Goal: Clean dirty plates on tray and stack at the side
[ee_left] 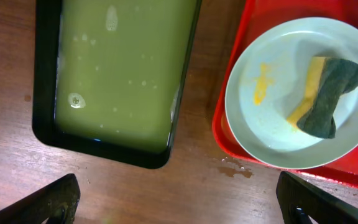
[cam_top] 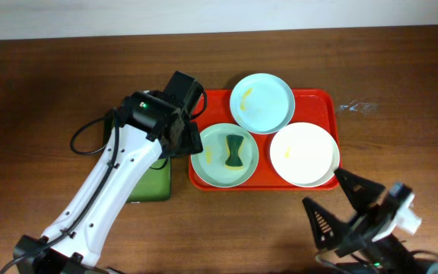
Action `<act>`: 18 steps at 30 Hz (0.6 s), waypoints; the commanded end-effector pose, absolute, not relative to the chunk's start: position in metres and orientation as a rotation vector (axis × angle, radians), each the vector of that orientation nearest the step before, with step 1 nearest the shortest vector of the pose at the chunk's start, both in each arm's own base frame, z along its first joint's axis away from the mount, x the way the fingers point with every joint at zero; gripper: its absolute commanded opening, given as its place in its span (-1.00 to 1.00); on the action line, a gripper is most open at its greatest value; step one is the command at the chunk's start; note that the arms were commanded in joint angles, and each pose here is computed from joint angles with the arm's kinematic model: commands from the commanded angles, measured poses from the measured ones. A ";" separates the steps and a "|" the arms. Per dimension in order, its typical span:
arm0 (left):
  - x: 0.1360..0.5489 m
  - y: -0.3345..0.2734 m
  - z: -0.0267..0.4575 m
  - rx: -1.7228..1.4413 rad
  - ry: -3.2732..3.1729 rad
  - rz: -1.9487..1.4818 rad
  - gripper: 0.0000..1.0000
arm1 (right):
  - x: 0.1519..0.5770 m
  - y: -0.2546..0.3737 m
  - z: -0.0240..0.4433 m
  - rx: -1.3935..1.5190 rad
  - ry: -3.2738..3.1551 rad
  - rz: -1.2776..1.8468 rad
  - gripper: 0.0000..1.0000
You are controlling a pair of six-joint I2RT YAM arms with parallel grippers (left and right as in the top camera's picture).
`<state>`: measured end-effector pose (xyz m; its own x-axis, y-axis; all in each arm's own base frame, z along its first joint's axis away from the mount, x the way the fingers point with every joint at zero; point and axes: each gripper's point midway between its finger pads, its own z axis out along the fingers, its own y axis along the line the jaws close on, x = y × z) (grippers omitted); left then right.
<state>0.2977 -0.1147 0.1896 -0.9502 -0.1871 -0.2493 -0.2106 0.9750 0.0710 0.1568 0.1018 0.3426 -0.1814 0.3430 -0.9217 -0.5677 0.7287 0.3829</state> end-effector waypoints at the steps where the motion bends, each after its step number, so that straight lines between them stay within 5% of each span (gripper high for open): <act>1: 0.301 -0.113 0.188 -0.283 2.875 0.157 0.98 | 0.191 0.073 0.333 -0.156 1.905 0.521 0.97; 5: 0.300 -0.113 0.188 -0.283 2.876 0.157 0.98 | 0.233 0.116 0.308 -0.191 2.274 0.950 0.97; 6: 0.300 -0.113 0.188 -0.283 2.876 0.157 0.98 | 0.241 0.124 0.301 -0.201 2.300 1.044 0.46; 7: 0.300 -0.113 0.188 -0.283 2.876 0.157 0.98 | 0.256 0.125 0.285 -0.172 2.361 1.079 -0.51; 12: 0.300 -0.118 0.187 -0.282 2.888 0.115 0.99 | 0.308 0.112 0.164 -0.122 2.760 0.656 -0.37; 18: 0.302 -0.119 0.188 -0.283 2.881 0.108 0.99 | 0.344 0.141 0.076 -0.159 2.897 0.531 -0.29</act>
<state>0.3006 -0.1192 0.1892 -0.9484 -0.1903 -0.2535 -0.2086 0.9769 0.0472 0.3334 0.1486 0.1063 -0.9646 -0.0933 -0.2467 -0.1958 0.8799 0.4330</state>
